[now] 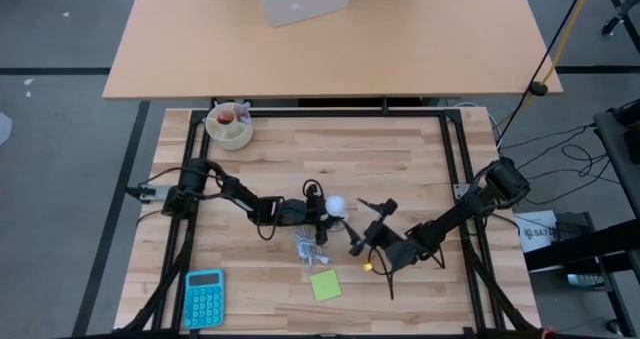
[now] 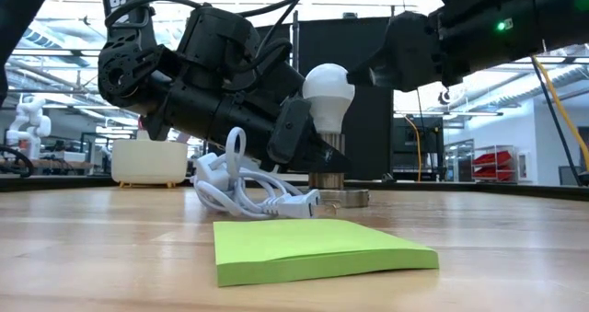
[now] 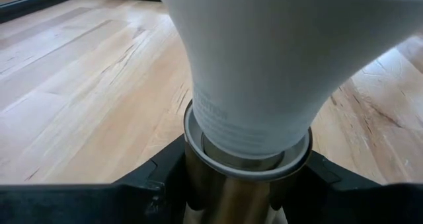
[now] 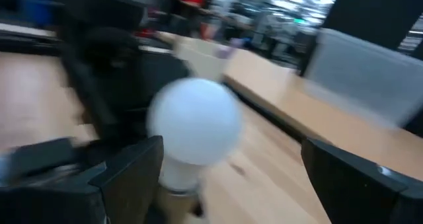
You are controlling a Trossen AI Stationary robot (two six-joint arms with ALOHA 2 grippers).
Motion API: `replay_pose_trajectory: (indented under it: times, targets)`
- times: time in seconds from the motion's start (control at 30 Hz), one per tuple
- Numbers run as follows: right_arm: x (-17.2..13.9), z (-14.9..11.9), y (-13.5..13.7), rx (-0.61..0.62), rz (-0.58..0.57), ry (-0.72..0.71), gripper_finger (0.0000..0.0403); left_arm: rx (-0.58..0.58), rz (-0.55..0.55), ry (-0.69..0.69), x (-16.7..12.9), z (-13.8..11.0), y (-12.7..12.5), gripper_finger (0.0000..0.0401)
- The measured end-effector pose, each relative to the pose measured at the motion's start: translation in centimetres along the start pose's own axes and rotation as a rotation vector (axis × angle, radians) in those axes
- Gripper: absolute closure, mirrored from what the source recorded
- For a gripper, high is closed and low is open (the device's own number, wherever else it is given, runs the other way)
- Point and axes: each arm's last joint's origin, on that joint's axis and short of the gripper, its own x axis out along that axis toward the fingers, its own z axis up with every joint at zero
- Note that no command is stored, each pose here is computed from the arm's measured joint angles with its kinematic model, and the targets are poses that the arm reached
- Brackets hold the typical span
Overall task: Screw lightbulb
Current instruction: Remove the lightbulb from the lamp
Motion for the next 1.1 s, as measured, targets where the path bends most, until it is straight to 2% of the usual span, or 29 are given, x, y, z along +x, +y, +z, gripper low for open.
replay_pose_trajectory:
  times: [0.1,0.17,0.5,1.0,1.1]
  targets:
    - [0.2,0.2,0.3,0.008,0.117,-0.012,0.0051,0.0,0.0,0.0,0.0,0.0,0.0,0.022]
    - [0.5,0.2,0.3,0.014,0.133,-0.007,0.0051,0.0,0.0,0.0,0.0,0.0,0.0,0.022]
    - [2.0,0.1,-0.3,0.013,0.077,0.013,0.0051,-0.001,-0.001,-0.001,0.0,0.0,0.0,0.022]
    - [1.5,-0.3,-0.5,-0.06,-0.046,0.032,0.0051,-0.003,0.002,-0.001,0.0,0.0,0.0,0.022]
    - [1.3,-0.4,-0.6,-0.075,-0.1,0.033,0.0051,-0.003,0.002,0.0,0.0,0.0,0.0,0.022]
